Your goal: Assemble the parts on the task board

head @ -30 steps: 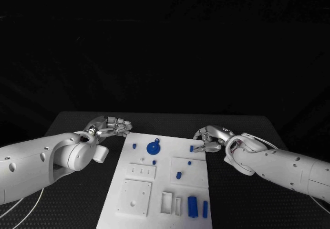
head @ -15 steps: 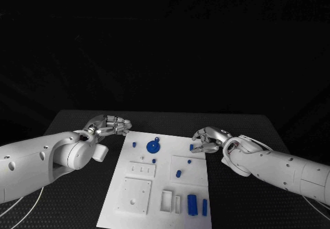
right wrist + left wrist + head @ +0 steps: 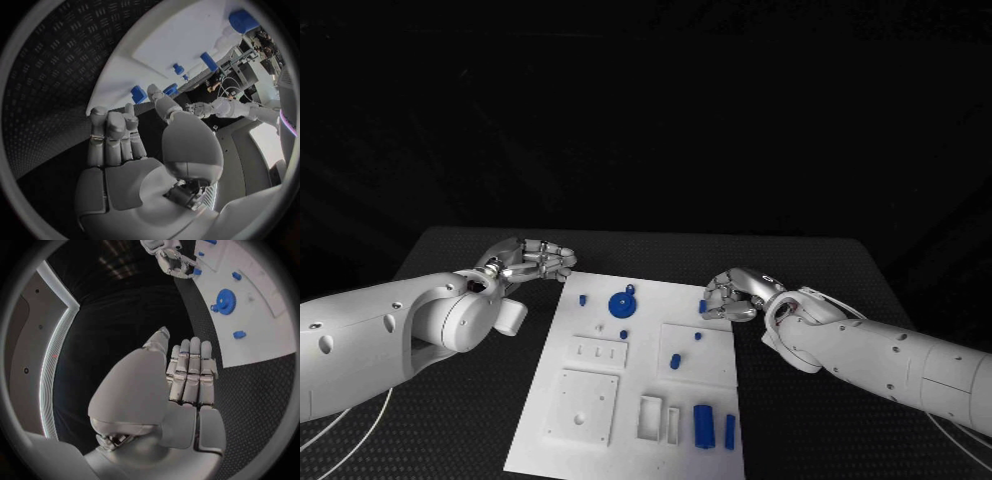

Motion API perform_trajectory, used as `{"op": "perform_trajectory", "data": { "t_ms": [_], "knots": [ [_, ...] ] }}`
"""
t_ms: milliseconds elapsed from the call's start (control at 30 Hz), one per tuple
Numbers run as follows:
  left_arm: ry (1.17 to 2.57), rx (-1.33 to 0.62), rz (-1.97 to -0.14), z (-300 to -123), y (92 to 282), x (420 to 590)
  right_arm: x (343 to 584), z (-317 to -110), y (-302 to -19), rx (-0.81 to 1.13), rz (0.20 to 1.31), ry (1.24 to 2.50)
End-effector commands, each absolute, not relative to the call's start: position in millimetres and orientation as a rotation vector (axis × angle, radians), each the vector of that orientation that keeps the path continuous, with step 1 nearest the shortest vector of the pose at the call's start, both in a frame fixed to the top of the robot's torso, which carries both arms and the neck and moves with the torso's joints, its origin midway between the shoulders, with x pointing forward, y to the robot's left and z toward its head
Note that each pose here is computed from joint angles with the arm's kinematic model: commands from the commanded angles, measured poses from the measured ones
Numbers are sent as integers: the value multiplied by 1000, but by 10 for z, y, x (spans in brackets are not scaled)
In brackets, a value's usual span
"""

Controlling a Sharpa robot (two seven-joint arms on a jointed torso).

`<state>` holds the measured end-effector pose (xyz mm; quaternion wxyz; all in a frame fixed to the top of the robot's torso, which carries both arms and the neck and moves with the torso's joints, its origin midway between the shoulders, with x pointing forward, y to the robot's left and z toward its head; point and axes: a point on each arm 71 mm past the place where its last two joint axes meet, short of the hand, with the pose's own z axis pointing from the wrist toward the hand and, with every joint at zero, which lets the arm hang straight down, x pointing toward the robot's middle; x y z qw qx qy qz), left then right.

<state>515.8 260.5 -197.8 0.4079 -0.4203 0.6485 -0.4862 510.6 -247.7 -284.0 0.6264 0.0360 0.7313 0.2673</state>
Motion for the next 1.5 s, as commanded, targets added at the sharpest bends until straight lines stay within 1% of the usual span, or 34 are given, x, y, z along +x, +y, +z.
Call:
{"op": "perform_trajectory", "data": {
  "t_ms": [33, 600, 1500],
  "knots": [
    [1638, -1041, -1250, -1966, 2580, 5152, 5098, -2853, -2458, 84, 623, 1670],
    [1642, -1038, -1249, -1967, 2581, 5148, 5095, -2919, -2403, 89, 627, 1679],
    [1648, -1039, -1247, -1968, 2587, 5143, 5123, -2945, -2337, 82, 628, 1683]
  ]
}}
